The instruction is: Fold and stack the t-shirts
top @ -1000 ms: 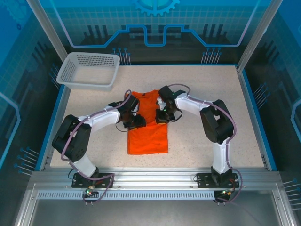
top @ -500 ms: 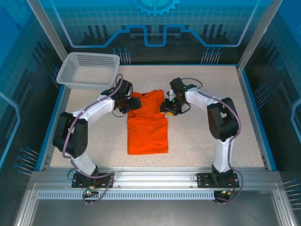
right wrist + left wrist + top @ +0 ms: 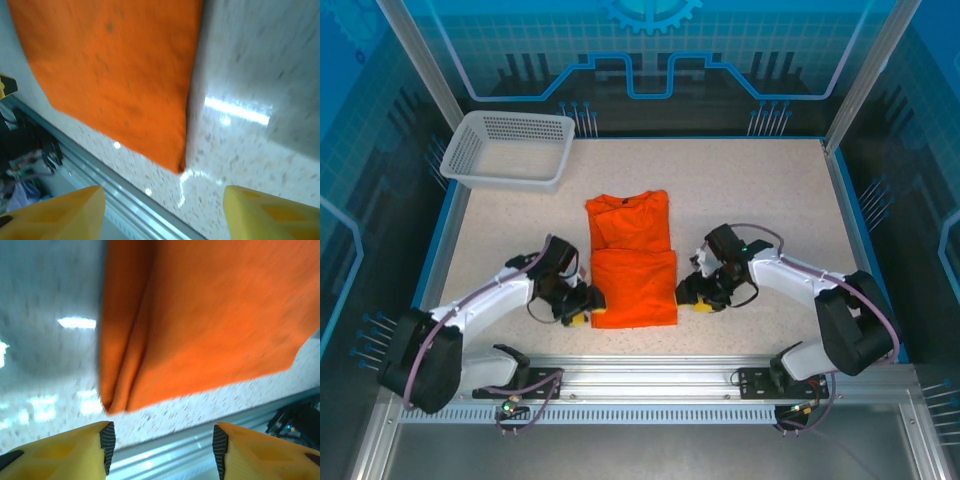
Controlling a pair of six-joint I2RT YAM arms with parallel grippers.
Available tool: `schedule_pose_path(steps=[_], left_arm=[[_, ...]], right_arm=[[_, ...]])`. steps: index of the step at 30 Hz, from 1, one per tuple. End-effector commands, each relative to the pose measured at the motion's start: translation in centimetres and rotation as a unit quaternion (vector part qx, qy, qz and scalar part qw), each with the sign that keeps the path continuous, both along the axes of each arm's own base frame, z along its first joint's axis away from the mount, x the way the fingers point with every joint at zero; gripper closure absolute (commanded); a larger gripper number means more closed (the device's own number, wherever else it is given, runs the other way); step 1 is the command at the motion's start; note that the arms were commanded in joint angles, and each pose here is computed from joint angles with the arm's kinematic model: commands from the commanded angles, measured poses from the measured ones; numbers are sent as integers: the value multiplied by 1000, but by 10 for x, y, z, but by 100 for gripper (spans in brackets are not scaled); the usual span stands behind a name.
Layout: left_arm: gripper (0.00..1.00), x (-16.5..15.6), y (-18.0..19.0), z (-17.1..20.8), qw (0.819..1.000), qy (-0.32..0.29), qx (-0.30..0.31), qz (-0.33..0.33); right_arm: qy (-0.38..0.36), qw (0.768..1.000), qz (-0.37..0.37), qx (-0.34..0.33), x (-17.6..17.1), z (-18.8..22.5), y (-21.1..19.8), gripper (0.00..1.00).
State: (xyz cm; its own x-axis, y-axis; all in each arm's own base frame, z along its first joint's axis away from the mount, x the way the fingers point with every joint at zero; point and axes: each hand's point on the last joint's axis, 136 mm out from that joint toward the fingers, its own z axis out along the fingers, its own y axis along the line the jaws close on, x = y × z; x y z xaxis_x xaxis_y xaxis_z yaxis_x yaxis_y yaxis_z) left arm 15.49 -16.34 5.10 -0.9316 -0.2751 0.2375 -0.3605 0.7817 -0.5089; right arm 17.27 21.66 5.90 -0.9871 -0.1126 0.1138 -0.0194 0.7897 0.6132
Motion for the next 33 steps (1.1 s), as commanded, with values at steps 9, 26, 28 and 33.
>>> schedule_pose_path(steps=[9,26,28,33], left_arm=[[53,-14,-16,-19,995,48,-70,50],[100,8,3,-35,999,22,26,41],[100,1,5,-32,998,35,31,30],[100,-28,3,-14,997,70,12,2]], right_arm=[[50,996,49,-51,-15,-34,22,56],[40,994,68,-78,-4,-39,29,94],[42,994,68,-78,-8,-38,26,100],[65,992,76,-76,-35,-36,14,100]])
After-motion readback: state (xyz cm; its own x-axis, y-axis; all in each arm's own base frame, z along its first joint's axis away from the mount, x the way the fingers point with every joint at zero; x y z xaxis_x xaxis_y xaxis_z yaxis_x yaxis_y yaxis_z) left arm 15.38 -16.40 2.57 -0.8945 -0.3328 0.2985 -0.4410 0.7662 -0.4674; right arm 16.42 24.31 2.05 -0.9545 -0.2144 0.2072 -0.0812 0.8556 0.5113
